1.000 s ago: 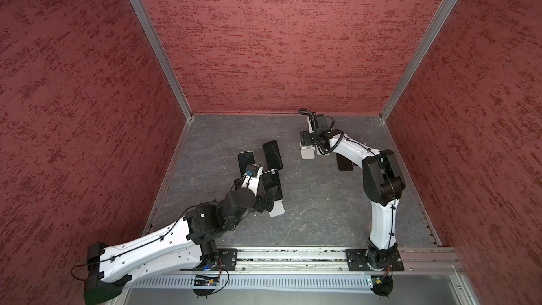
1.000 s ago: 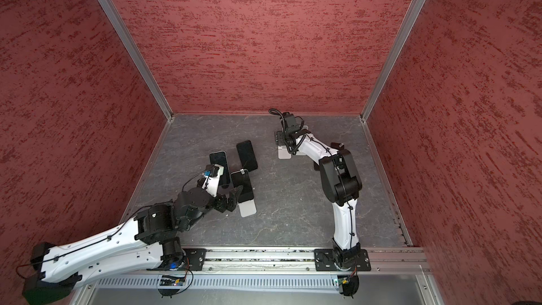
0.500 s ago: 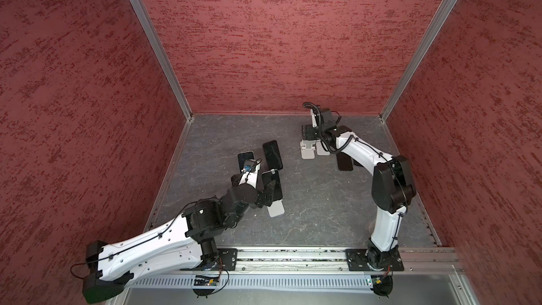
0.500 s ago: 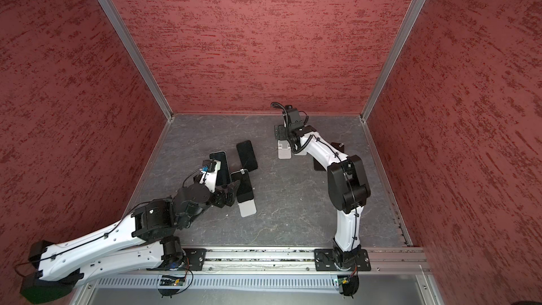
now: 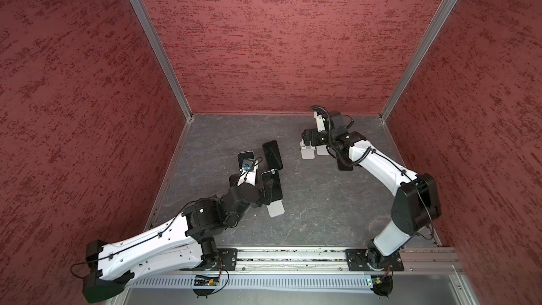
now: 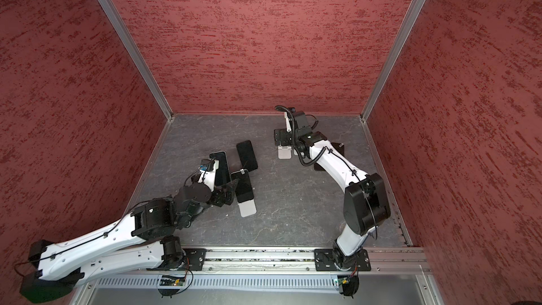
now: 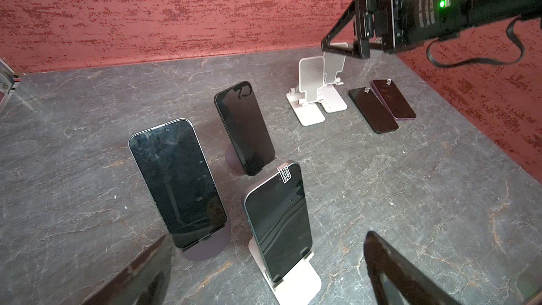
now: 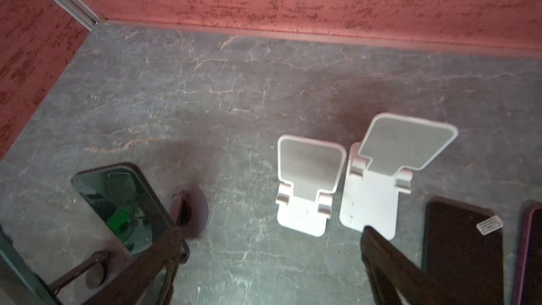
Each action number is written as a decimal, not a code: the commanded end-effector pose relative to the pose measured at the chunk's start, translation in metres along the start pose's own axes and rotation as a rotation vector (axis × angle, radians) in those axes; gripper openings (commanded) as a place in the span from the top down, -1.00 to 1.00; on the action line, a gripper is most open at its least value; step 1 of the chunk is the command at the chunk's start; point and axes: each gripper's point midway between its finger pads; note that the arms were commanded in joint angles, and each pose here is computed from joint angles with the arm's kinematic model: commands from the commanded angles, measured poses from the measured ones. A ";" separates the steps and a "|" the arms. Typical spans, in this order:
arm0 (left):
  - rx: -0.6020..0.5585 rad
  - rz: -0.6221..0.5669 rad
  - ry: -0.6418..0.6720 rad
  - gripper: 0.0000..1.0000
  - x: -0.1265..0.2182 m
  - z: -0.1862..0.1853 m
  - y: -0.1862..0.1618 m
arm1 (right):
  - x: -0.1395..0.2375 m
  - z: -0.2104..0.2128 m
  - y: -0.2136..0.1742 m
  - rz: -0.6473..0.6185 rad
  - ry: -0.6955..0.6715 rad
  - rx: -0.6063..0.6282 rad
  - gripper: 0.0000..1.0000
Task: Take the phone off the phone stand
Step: 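Release the stand and move the right gripper back toward the standing phones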
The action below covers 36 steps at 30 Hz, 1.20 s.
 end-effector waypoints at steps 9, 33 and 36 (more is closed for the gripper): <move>0.047 -0.023 -0.019 -0.99 -0.004 -0.008 0.007 | 0.043 0.050 -0.053 -0.010 0.099 0.026 -0.95; 0.056 -0.047 -0.035 -0.99 -0.005 0.001 0.002 | 0.056 0.145 -0.102 -0.040 0.249 0.126 -0.97; 0.066 -0.068 -0.043 -0.99 0.000 0.006 0.006 | 0.059 0.157 -0.101 -0.073 0.225 0.152 -0.98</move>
Point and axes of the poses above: each gripper's point midway between its finger pads, its own x axis back along the fingers, its own z axis along the line the jaws close on, y = z × x, and after that the axes turned 10 degrees about x, right-handed
